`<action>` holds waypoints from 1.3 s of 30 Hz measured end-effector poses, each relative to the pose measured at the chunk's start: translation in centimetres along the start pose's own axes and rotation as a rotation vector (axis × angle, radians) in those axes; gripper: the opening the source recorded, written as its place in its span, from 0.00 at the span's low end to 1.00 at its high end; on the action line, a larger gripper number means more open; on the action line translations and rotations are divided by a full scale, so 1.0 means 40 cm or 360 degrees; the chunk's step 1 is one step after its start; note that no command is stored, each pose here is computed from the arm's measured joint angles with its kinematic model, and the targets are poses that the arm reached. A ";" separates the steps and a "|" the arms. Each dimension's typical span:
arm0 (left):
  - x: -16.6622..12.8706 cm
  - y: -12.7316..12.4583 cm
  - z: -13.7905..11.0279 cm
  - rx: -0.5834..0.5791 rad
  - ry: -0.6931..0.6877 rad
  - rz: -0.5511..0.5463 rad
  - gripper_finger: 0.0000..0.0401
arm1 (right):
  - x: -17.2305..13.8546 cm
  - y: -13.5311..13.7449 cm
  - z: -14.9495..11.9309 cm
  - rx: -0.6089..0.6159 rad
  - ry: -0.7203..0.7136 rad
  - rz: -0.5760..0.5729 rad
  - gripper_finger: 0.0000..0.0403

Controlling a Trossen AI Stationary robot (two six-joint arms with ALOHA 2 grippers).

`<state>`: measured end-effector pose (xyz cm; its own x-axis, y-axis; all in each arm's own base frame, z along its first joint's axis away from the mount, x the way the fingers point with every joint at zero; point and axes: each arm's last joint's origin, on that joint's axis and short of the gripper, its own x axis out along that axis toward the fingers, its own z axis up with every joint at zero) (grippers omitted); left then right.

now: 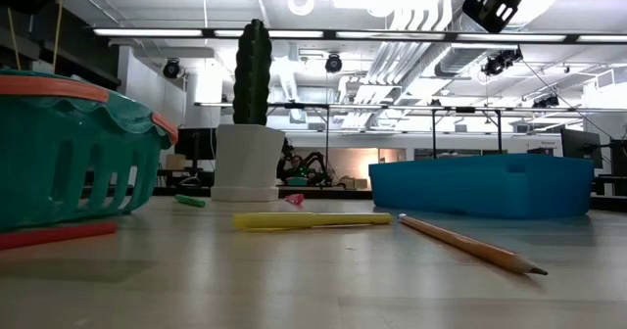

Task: Sort pens & pencils
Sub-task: Put the orange pencil into the blue bin

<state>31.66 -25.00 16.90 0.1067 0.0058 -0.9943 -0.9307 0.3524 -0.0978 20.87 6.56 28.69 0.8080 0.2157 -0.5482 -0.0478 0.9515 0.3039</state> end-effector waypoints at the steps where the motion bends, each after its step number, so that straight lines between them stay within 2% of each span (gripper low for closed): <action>1: -0.001 0.001 0.000 0.0001 -0.0003 0.0008 0.22 | 0.000 -0.001 0.001 0.0002 -0.0001 -0.0002 0.17; 4: -0.002 0.012 0.004 0.0005 -0.0021 0.0074 0.22 | 0.000 -0.004 0.002 -0.0016 0.0001 0.0002 0.17; 8: -0.019 0.013 0.008 -0.0005 -0.0003 -0.0021 0.22 | 0.000 -0.011 0.005 -0.0007 0.0005 0.0011 0.17; 11: -0.005 0.031 0.013 -0.0006 -0.0006 -0.0008 0.22 | 0.000 -0.015 0.007 -0.0017 0.0001 0.0006 0.17; 21: 0.024 0.061 0.032 -0.0053 0.0068 -0.0244 0.22 | 0.000 -0.018 0.007 -0.0017 0.0008 0.0014 0.17; 30: 0.030 0.071 0.041 -0.0059 0.0060 -0.0174 0.22 | 0.000 -0.019 0.007 -0.0016 0.0008 0.0012 0.17; 39: 0.030 0.071 0.037 -0.0062 0.0147 -0.0156 0.22 | 0.000 -0.019 0.007 -0.0016 0.0004 0.0000 0.17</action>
<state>29.67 -22.62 15.50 0.1667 -0.1137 -0.9794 -0.9306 0.3102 -0.1943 21.09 5.77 28.68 0.8067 0.2164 -0.5500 -0.0541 0.9537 0.2960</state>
